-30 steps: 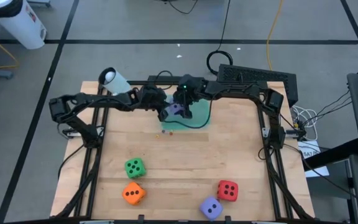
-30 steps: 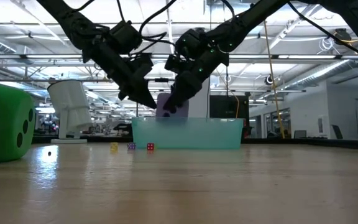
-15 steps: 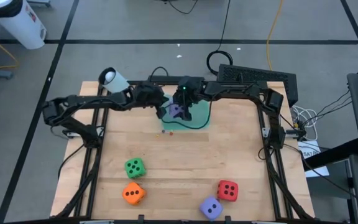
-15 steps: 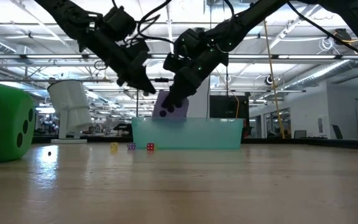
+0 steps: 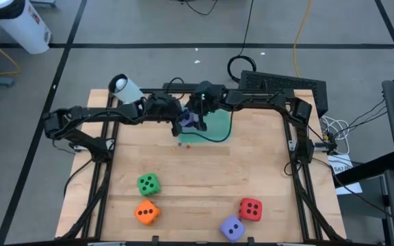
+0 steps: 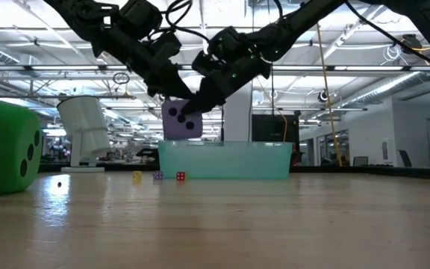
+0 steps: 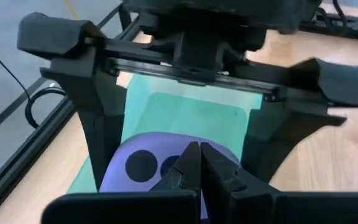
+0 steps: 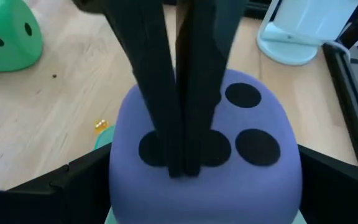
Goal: Pick & Place Dice
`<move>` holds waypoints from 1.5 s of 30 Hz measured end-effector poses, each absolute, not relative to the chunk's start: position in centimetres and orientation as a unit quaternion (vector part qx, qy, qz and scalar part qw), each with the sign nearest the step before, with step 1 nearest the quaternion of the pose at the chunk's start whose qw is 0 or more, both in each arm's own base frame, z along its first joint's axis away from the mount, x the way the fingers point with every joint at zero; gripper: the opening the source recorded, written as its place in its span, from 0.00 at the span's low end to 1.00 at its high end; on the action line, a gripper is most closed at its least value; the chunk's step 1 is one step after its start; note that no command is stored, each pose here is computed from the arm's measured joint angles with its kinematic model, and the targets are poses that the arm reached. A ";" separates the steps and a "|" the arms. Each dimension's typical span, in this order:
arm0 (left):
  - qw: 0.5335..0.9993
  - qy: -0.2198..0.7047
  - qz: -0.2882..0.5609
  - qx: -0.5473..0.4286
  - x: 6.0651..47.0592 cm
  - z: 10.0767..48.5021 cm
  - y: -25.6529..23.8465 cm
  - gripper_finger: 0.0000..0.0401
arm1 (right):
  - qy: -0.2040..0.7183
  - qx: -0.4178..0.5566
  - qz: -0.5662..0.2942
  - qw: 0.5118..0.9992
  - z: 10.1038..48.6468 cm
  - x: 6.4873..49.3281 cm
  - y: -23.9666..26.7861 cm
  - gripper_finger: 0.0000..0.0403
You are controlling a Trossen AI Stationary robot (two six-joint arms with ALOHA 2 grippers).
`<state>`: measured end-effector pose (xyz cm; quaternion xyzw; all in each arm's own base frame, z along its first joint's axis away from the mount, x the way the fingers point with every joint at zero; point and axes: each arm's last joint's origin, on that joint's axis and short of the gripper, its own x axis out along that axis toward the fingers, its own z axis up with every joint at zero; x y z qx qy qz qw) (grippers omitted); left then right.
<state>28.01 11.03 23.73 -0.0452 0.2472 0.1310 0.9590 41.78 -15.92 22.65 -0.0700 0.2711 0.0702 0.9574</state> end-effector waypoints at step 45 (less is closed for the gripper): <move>0.887 0.357 0.255 -0.144 20.2 19.6 9.4 0.01 | 0.369 0.037 -0.044 0.928 22.9 39.7 -16.4 0.70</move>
